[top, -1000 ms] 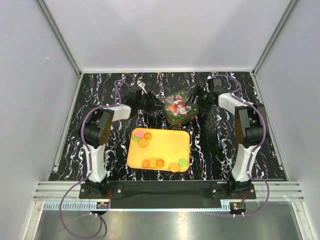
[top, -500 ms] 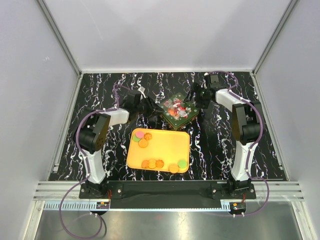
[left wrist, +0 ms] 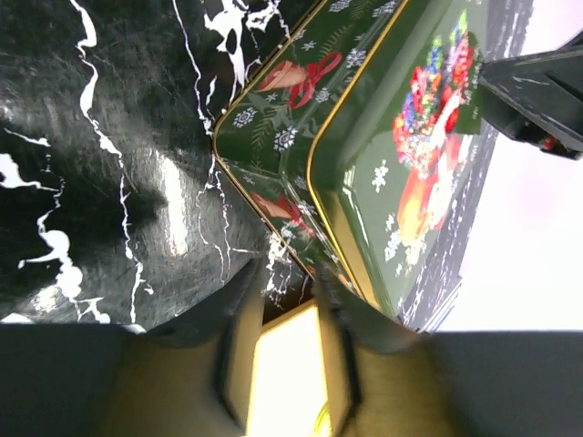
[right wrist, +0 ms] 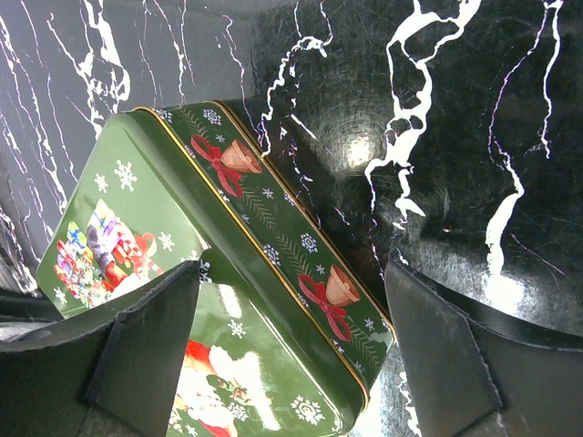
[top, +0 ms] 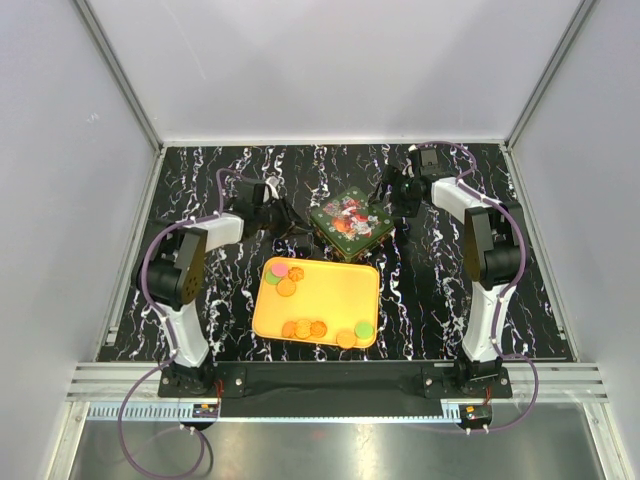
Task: Pack the cookies
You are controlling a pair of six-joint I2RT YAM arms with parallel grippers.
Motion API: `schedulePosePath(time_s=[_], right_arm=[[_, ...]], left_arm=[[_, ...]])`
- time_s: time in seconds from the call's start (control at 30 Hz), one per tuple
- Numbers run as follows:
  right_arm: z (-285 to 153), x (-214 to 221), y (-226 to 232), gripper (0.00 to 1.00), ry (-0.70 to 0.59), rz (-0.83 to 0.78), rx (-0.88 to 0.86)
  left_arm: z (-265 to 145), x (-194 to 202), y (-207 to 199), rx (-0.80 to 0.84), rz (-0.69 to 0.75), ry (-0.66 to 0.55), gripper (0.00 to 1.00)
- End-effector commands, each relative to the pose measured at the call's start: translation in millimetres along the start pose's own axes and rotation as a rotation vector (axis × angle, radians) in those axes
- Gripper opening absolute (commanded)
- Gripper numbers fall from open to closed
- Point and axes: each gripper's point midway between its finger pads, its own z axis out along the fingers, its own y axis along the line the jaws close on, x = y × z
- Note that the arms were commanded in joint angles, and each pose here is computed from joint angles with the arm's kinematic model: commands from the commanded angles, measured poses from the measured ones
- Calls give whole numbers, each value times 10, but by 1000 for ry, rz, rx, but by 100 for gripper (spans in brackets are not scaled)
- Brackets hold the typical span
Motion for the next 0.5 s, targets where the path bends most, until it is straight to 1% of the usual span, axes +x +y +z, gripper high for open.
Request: schedulePosePath(time_s=[0.0, 0.03, 0.07, 0.13, 0.17, 0.23, 0.27, 0.3, 0.43, 0.47], right_arm=[[-34, -176, 14, 90, -43, -27, 7], [-39, -181, 22, 90, -44, -26, 5], [-43, -179, 22, 90, -44, -28, 5], [-46, -179, 27, 89, -45, -27, 2], [-45, -172, 25, 89, -43, -26, 2], [-51, -164, 23, 89, -44, -27, 1], [-47, -155, 20, 89, -42, -25, 0], [-51, -151, 10, 89, -42, -23, 2], [-41, -130, 11, 88, -35, -19, -3], [-41, -131, 17, 88, -35, -20, -7]], left_arm=[[-221, -92, -393, 134, 65, -12, 26], [-238, -108, -429, 148, 64, -11, 17], [-245, -141, -506, 178, 72, -19, 14], [-262, -176, -645, 235, 63, -9, 3], [-224, -218, -701, 272, 66, -11, 0], [-193, -250, -818, 330, 33, 10, 0], [-191, -317, -918, 381, 53, -9, 0], [-134, -316, -935, 405, 17, 18, 0], [-24, -401, -1053, 468, 25, 24, 0], [-26, -442, -1108, 499, 45, 9, 0]])
